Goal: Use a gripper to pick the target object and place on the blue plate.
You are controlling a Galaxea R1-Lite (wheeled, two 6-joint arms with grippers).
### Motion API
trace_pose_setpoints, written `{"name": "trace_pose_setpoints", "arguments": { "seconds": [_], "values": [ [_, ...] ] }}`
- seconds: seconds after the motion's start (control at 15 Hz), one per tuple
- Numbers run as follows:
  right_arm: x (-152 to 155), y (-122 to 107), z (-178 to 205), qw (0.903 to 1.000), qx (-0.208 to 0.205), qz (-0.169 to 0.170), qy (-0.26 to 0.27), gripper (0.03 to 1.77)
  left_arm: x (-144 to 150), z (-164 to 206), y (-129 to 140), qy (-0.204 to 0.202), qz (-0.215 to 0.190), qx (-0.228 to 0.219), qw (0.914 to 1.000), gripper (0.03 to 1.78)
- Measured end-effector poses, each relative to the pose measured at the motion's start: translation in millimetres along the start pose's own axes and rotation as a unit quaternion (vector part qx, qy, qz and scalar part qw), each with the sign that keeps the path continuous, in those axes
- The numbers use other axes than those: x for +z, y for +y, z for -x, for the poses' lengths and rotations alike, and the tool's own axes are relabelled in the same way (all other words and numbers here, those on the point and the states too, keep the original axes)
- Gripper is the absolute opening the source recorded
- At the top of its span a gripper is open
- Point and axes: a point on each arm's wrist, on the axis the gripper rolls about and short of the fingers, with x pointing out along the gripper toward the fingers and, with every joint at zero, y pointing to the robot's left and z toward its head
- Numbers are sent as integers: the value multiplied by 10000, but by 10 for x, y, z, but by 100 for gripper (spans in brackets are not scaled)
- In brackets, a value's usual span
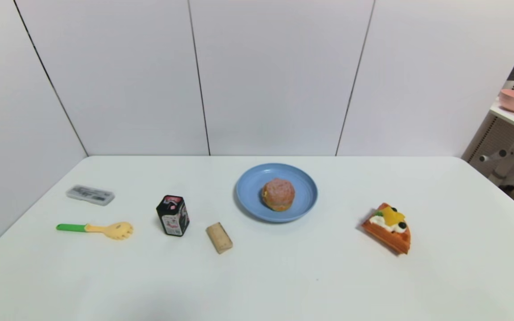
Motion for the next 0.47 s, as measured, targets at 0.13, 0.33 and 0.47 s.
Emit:
{"name": "trace_pose_setpoints", "arguments": {
  "seconds": [0.13, 0.33, 0.47],
  "values": [
    [0, 0, 0, 10000, 0, 10, 0, 170, 0, 0, 0, 2, 2, 0, 10000, 169],
    [0, 0, 0, 10000, -4, -6, 0, 170, 0, 0, 0, 0, 0, 2, 10000, 169],
    [0, 0, 0, 10000, 0, -9, 0, 170, 0, 0, 0, 2, 2, 0, 10000, 169]
  ]
}}
